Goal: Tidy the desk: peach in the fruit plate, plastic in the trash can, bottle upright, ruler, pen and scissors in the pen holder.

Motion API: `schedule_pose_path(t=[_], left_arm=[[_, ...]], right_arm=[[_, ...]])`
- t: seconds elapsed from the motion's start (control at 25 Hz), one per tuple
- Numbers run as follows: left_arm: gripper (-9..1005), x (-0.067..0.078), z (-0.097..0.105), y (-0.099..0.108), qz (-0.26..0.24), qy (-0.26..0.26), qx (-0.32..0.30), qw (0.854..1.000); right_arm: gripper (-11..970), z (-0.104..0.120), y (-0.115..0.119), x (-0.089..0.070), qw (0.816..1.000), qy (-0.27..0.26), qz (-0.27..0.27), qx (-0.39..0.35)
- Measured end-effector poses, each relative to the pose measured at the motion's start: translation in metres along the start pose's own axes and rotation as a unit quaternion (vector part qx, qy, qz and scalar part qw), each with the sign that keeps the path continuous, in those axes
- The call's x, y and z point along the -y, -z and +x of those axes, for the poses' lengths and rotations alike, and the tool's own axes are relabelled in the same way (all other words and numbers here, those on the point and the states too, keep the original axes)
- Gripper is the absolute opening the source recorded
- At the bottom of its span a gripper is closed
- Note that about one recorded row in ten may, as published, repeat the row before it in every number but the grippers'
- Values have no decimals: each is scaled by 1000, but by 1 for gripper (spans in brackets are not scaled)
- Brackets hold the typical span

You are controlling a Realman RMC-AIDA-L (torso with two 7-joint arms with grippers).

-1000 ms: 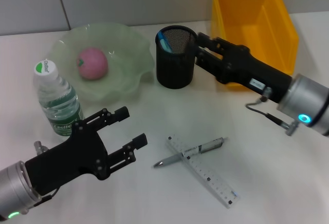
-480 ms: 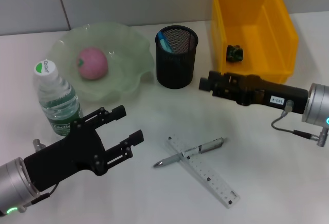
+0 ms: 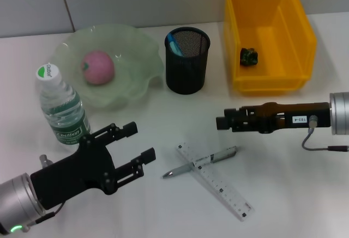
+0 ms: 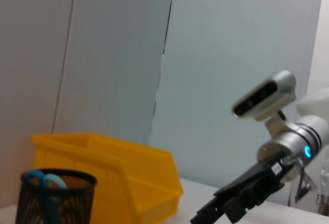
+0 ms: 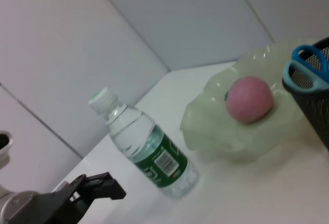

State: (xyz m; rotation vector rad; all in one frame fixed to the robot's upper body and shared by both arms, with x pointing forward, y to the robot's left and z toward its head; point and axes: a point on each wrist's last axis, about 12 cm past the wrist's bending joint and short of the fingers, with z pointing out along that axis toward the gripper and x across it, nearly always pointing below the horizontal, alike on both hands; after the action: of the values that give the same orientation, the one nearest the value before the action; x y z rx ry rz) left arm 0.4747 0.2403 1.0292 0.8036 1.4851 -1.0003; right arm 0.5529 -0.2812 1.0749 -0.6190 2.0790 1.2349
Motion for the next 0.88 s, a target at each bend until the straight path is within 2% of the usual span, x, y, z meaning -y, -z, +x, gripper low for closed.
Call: schedule_pose_path(t=[0.24,0.44,0.88], left_arm=[[670,1,2,-1,3,2,-10,1000],[670,-1,2,0,0,-3,-14,1000],[670,-3,4,2,-10,-1,-22,1000]], right_arm=[[633,-20,-1,0,996,-12,2,-91],[633,-47,-14,-4,984,-8,25,-175],[633,-95,-44,-25,964,28,54,-259]])
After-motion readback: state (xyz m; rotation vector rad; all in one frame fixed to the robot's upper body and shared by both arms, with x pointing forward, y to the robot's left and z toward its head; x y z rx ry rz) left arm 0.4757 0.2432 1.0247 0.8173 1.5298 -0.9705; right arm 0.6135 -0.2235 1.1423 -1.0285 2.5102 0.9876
